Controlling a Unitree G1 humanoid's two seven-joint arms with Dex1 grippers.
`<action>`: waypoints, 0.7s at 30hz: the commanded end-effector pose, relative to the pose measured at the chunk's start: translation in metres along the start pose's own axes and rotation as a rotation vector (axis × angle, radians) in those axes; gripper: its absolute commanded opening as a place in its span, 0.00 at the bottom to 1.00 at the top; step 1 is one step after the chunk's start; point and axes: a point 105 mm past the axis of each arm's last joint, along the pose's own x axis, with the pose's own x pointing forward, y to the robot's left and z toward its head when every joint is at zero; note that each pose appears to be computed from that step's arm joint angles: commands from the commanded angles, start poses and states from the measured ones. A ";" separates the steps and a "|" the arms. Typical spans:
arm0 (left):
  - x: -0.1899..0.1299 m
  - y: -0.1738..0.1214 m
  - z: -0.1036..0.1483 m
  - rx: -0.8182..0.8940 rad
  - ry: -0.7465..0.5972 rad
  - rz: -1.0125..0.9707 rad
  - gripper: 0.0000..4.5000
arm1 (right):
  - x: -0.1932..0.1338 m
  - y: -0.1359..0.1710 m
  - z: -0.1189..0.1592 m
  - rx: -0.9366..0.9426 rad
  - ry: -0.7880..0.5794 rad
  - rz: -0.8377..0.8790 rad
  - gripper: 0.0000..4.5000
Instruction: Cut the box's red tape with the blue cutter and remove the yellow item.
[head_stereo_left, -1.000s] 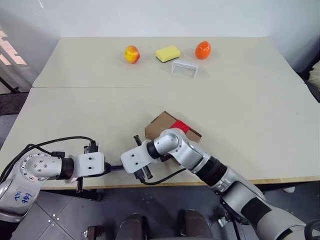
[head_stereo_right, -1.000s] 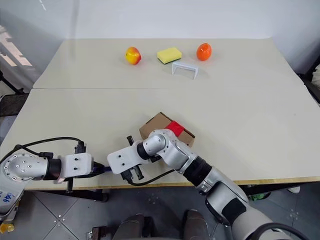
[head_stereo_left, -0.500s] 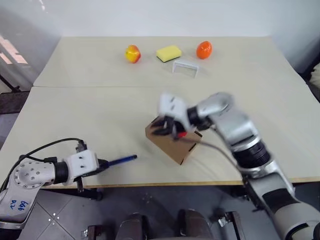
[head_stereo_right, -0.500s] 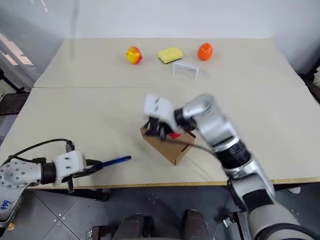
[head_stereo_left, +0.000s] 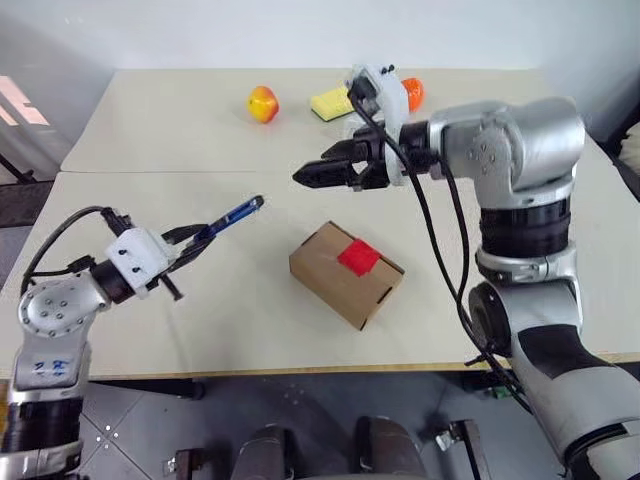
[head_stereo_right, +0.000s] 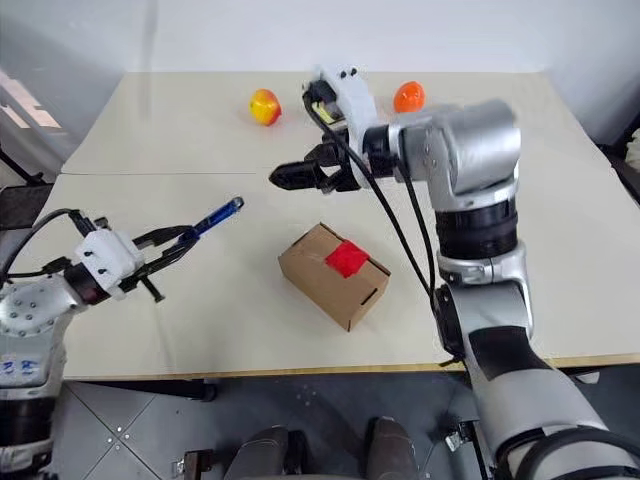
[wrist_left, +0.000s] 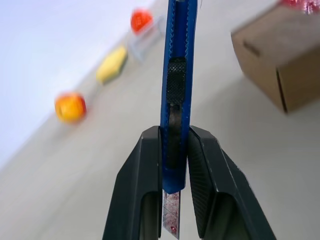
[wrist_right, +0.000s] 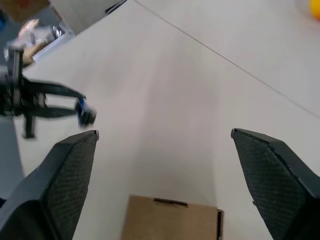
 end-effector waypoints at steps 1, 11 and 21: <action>0.014 0.001 0.006 0.030 -0.069 0.020 0.12 | 0.004 0.016 0.006 0.069 0.014 0.077 1.00; 0.039 -0.009 0.010 0.020 -0.156 -0.005 0.12 | 0.036 0.023 -0.018 0.143 0.140 0.110 1.00; 0.042 -0.010 0.013 0.046 -0.170 0.002 0.12 | 0.048 0.016 -0.016 0.179 0.171 0.080 1.00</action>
